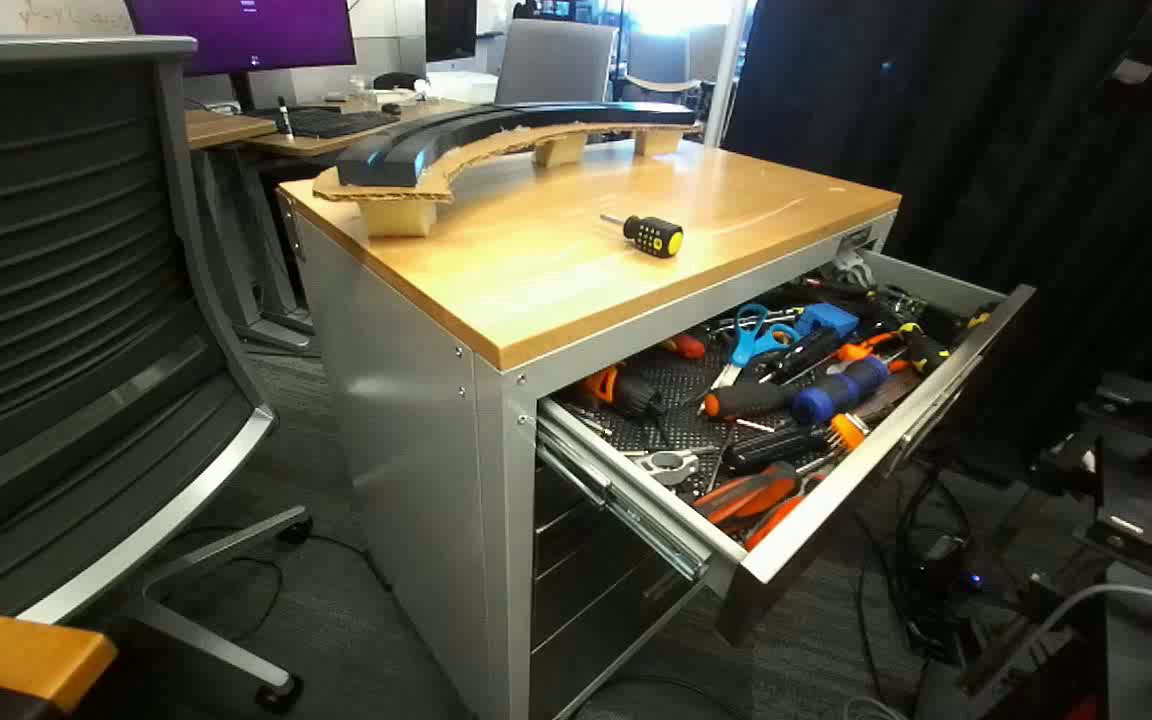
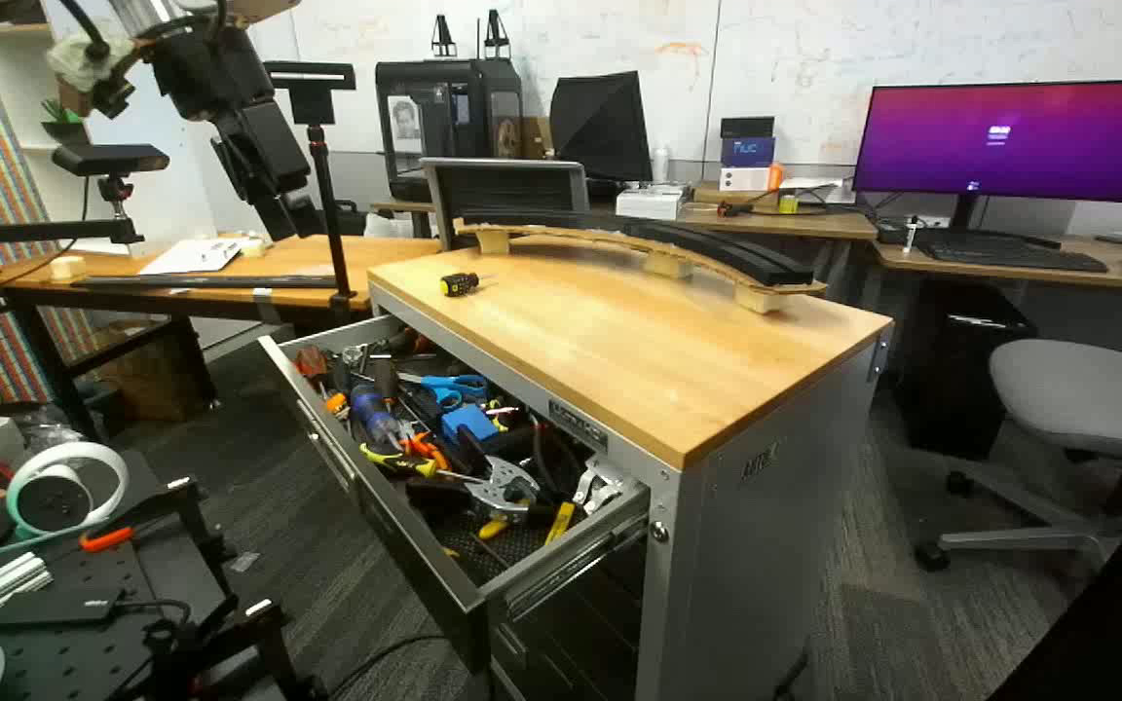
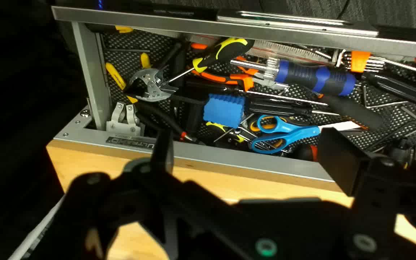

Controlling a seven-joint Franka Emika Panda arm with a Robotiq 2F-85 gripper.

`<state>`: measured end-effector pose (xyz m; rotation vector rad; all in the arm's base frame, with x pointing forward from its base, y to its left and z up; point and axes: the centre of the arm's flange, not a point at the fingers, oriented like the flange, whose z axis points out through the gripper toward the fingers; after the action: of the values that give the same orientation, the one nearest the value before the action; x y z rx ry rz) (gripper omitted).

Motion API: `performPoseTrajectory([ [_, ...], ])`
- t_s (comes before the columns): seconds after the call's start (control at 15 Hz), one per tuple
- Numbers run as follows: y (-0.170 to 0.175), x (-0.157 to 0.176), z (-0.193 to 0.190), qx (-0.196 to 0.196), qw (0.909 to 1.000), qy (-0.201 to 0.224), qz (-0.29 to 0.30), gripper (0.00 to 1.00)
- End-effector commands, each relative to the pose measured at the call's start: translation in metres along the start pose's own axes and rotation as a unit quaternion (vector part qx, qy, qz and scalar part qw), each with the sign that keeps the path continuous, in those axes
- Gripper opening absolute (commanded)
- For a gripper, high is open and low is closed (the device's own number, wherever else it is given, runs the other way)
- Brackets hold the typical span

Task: Put the screwdriver in the open drawer then close the open drawer

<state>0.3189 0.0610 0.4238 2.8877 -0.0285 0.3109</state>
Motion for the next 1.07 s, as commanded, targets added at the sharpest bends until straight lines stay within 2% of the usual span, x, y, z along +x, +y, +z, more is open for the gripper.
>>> performPoseTrajectory([
  [0.0, 0.000, -0.002, 0.003, -0.001, 1.0000, -0.007, 0.000, 1.00],
  [0.73, -0.001, -0.005, 0.011, -0.002, 0.9998, -0.018, -0.002, 1.00],
  [0.93, -0.017, 0.025, 0.031, 0.007, 0.9999, -0.009, 0.009, 1.00],
  [1.0, -0.034, 0.040, 0.039, 0.017, 0.9998, -0.012, 0.003, 1.00],
])
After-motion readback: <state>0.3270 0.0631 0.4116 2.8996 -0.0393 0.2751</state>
